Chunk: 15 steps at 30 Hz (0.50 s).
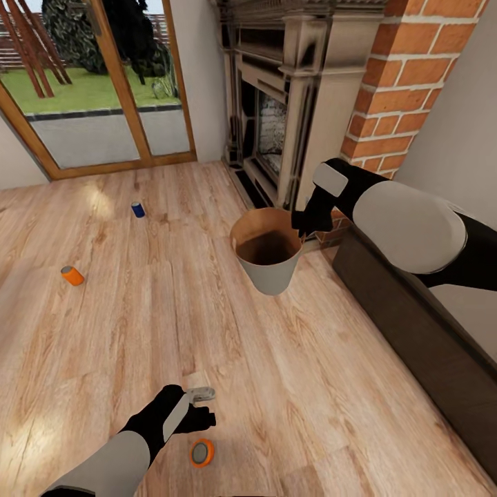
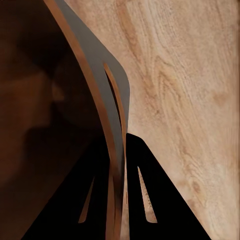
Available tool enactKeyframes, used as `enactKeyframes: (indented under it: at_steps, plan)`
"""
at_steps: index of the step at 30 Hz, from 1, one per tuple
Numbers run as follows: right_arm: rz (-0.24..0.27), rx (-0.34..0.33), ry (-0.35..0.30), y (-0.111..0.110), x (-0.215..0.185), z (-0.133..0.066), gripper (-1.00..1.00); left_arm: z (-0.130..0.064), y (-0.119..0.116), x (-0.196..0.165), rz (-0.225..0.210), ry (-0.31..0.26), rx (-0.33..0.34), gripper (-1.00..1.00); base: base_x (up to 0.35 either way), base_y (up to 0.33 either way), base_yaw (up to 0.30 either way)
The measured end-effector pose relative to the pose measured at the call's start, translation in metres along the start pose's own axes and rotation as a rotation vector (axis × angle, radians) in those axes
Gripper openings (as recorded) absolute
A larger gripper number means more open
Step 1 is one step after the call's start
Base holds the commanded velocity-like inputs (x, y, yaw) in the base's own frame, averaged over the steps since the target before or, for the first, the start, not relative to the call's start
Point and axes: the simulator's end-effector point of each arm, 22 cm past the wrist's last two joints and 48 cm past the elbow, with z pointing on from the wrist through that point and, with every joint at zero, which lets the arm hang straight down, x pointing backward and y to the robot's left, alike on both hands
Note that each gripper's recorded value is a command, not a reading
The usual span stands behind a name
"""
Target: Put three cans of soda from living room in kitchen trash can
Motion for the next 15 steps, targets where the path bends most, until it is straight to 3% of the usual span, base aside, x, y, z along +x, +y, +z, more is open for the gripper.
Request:
enactKeyframes:
  at_steps: [8,15]
  plan:
    - [0.003,-0.008,0.005,0.001,0.008,0.018,-1.0,0.018,0.003,0.003,0.0,0.004,0.0,1.0,0.0,0.0,0.033]
    - [0.001,-0.005,0.008,0.001,0.009,0.021,-1.0,0.02,0.003,0.004,-0.003,0.007,0.001,1.0,0.0,0.0,0.064]
